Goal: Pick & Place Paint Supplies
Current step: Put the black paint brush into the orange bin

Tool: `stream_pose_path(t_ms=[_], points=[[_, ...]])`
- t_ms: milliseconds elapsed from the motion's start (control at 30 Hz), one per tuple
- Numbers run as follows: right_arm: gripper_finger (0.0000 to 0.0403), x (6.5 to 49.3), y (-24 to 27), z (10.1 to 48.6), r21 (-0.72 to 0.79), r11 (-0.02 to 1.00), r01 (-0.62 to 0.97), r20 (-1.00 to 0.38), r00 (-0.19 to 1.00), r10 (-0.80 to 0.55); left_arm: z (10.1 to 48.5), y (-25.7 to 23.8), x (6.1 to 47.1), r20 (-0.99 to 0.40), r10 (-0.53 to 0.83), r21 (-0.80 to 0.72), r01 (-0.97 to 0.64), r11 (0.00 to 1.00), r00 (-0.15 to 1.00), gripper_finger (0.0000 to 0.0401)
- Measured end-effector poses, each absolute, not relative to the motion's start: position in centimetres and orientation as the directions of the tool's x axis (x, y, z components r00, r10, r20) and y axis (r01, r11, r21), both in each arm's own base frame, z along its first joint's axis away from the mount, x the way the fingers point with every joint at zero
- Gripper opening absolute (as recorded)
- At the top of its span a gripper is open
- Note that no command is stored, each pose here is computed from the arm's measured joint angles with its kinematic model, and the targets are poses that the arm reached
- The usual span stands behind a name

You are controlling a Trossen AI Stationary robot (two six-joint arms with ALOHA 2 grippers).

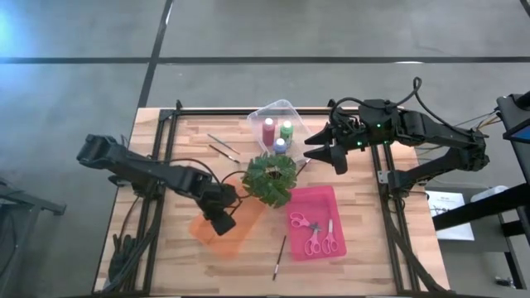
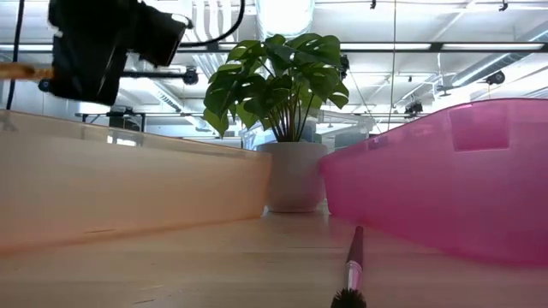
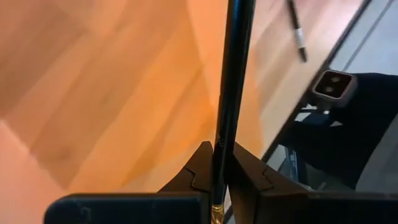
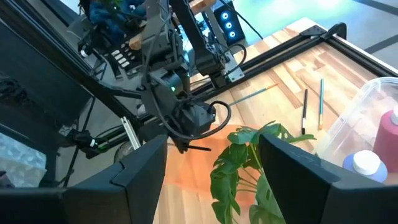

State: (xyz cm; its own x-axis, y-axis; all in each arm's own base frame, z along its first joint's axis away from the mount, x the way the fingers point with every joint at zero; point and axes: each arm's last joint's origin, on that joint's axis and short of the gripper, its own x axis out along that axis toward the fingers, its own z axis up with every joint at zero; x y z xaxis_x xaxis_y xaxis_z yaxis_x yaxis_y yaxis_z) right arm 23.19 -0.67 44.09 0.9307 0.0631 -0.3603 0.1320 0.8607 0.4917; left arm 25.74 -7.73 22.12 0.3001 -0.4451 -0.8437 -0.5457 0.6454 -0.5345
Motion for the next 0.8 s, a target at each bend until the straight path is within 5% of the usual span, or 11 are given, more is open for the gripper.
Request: stream_pose_path(t_ms=[800], points=[[0.0249,23.2,-0.7,43.6,0.477,0.863,0.166,-0.389,0.921,0.038,19.0,-6.0,24.4,-0.902,-0.354,-0.422,-0.673,0.608,0.246,0.0026]])
